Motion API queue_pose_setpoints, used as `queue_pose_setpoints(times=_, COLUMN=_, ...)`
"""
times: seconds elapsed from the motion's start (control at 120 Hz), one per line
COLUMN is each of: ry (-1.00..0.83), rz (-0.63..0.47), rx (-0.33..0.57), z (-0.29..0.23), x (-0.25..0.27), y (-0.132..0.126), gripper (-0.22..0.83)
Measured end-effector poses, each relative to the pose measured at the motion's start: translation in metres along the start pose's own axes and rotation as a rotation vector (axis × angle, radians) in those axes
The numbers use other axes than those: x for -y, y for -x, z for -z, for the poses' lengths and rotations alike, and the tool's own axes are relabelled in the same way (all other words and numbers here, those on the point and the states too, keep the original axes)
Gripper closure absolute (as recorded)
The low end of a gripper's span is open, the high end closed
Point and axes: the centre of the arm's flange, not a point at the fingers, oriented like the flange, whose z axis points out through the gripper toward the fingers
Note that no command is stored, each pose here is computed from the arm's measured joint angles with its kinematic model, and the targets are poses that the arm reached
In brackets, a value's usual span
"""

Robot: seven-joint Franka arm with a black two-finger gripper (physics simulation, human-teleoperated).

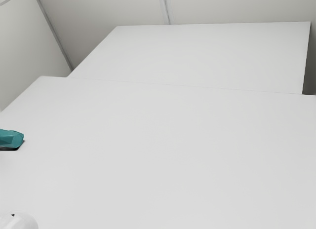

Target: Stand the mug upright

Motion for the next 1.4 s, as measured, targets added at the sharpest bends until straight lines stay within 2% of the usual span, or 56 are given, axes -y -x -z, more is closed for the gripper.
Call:
queue_pose_setpoints(times=0.342, ry=-0.015, rz=-0.014, rx=0.002, z=-0.003, x=0.004, y=-0.004, gripper=0.04)
queue_pose_setpoints(times=0.642, ry=-0.022, rz=-0.018, rx=0.002, z=-0.003, x=0.005, y=-0.004, gripper=0.24)
queue_pose_setpoints(times=1.158, ry=-0.019, rz=-0.034, rx=-0.008, z=-0.005, x=0.004, y=-0.01, gripper=0.49)
queue_pose_setpoints(times=1.4, ry=-0.018, rz=-0.044, rx=-0.013, z=-0.007, x=0.004, y=-0.015, gripper=0.66)
